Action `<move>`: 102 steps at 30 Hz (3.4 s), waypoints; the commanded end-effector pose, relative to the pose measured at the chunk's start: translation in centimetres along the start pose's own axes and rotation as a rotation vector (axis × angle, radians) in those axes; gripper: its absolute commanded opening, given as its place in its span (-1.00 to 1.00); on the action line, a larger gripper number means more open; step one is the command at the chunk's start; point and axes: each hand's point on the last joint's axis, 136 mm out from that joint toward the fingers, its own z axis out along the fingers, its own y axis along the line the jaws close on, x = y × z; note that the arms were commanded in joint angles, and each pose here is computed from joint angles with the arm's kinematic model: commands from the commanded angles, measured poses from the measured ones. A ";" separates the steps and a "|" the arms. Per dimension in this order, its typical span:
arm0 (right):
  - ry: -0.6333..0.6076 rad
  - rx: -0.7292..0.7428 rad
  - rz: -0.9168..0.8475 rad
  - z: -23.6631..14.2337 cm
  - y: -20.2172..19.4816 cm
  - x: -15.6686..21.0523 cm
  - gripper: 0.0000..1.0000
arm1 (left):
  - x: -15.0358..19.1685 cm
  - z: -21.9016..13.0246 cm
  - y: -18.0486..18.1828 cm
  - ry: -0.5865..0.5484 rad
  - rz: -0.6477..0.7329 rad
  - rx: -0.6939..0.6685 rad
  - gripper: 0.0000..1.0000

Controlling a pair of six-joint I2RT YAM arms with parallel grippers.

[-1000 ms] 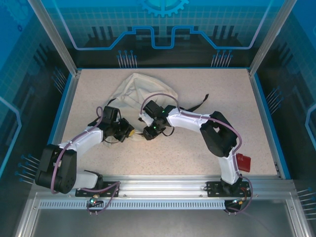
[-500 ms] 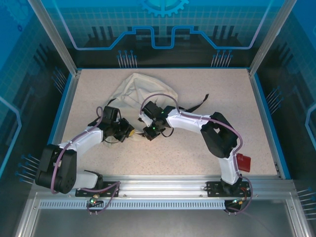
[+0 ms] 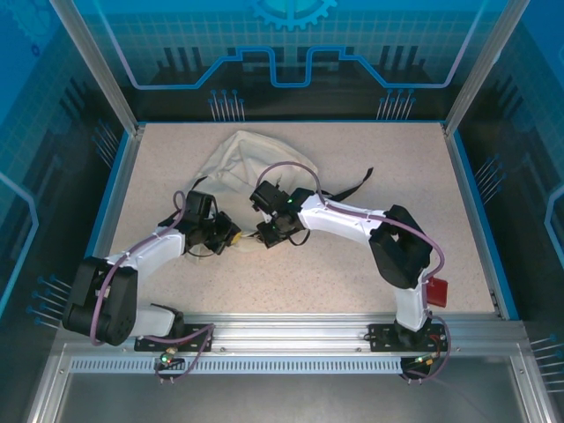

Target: Pack the student bag

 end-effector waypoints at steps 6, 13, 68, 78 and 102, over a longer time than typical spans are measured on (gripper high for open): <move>0.110 0.243 0.104 -1.0 -4.7 3.1 -1.00 | -1.3 -0.1 2.8 -0.082 0.011 -0.109 -1.00; 0.073 0.096 0.081 -1.7 -1.9 2.1 -1.00 | -1.1 0.0 1.8 -0.059 0.024 -0.063 -1.00; 0.029 -0.211 -0.385 4.9 3.0 0.1 -0.19 | -0.6 -0.8 -0.6 -0.020 0.045 -0.003 -1.00; 0.027 -0.471 -0.244 0.2 7.0 0.9 -0.71 | -0.4 -0.3 -0.5 -0.007 0.036 0.010 -1.00; -0.043 -0.139 -0.059 2.2 4.6 0.2 -0.29 | -0.2 0.3 -0.4 0.016 0.026 0.023 -1.00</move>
